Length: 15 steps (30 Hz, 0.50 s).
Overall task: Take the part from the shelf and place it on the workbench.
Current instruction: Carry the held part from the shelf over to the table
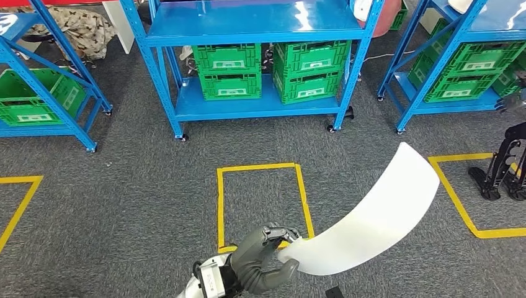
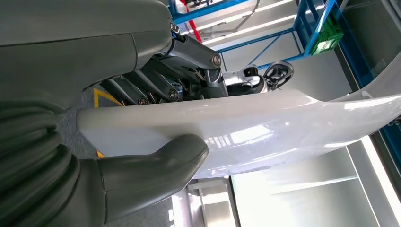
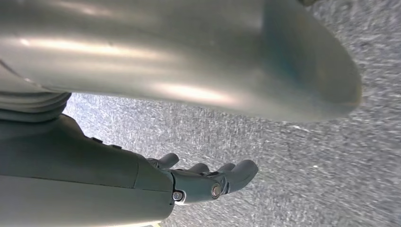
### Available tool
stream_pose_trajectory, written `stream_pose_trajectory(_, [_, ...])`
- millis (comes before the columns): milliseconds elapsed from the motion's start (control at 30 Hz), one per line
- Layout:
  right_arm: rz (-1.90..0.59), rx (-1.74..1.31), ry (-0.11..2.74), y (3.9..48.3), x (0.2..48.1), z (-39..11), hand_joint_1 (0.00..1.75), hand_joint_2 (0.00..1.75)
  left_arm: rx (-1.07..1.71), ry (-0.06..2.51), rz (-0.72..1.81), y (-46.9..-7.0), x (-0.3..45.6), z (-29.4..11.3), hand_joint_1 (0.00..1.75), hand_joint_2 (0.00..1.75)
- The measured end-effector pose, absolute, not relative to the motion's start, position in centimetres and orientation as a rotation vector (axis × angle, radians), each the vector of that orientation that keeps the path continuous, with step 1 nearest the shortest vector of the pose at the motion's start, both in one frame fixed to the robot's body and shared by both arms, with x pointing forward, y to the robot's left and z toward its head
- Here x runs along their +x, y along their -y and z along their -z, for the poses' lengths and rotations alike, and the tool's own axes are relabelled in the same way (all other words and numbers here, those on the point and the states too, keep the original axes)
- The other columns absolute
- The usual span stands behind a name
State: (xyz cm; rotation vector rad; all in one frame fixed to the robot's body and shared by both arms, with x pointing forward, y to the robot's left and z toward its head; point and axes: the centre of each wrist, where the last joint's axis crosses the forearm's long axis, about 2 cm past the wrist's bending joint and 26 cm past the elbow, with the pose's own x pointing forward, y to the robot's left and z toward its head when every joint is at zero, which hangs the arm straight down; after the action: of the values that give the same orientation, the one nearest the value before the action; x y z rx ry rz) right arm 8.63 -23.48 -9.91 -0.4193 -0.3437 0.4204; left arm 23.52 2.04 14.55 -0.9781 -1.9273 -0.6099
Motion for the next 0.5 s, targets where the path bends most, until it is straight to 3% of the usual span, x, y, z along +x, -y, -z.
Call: stream_pose_trajectory(500, [-0.42, -0.431, 0.36, 23.59, 9.01, 9.84, 0.0, 0.0, -0.996, 1.908, 0.617, -1.98, 23.47, -14.23, 1.75, 1.75])
